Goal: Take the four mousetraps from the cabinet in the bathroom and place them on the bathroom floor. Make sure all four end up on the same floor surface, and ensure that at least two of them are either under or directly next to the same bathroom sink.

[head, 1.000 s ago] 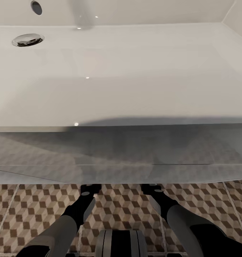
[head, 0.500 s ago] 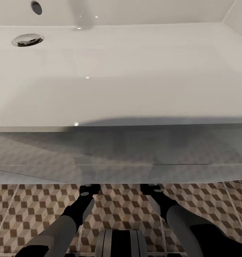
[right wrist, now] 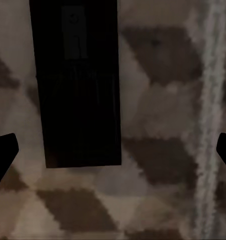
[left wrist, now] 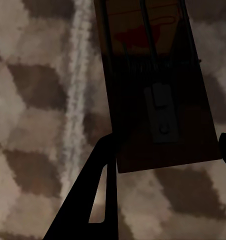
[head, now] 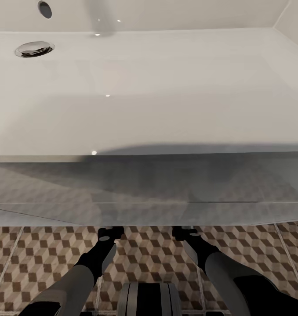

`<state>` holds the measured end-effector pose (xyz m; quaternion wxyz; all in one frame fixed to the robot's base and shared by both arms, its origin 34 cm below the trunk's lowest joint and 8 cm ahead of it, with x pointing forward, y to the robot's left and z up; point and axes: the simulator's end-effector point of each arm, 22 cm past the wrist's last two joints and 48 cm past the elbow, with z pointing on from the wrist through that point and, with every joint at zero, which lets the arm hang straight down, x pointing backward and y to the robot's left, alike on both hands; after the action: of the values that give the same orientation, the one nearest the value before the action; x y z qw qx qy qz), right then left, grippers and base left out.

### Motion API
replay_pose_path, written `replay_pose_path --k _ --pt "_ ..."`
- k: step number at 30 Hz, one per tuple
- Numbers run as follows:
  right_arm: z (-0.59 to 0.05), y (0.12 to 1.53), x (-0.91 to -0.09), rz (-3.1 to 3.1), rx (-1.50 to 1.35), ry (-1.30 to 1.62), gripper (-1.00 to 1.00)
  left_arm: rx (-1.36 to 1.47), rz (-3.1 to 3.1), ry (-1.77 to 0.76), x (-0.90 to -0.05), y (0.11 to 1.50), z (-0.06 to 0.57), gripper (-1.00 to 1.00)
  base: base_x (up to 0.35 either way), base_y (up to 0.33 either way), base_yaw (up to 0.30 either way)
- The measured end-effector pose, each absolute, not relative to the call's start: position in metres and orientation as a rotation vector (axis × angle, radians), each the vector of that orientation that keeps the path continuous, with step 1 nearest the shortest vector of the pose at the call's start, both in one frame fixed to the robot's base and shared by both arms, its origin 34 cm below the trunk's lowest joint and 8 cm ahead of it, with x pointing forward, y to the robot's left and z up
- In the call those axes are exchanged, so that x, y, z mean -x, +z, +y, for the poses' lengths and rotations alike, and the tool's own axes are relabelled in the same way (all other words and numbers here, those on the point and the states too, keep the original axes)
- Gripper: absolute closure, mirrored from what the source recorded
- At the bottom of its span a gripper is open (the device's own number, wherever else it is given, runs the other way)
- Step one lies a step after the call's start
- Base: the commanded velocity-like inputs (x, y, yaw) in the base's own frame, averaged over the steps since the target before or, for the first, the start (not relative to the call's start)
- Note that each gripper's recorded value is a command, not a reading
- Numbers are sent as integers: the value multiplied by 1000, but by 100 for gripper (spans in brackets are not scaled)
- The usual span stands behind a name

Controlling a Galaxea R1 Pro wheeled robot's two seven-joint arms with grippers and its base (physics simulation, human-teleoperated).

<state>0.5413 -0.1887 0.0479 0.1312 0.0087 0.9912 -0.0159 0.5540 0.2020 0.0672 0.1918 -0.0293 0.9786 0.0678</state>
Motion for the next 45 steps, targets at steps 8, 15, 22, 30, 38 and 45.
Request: replay_pose_path --k 8,15,22,30,38,45 --pt "-189 48 -541 2878 -24 -46 -100 83 2748 188 -554 67 201 100 0 0 0" --pt "-189 48 -541 2878 -24 -46 -100 83 2747 185 -554 68 199 100 0 0 0" --pt "-189 48 -542 2875 -22 -47 -100 82 2749 183 -554 67 198 100 0 0 0" --pt "-191 48 -544 2869 -14 -44 -100 75 2768 187 -550 66 199 100 0 0 0" --pt "-190 48 -544 2867 -13 -26 -100 49 2842 195 -542 61 200 100 0 0 0" --pt "-192 48 -544 2867 -13 -25 -100 23 2875 196 -553 60 198 100 0 0 0"
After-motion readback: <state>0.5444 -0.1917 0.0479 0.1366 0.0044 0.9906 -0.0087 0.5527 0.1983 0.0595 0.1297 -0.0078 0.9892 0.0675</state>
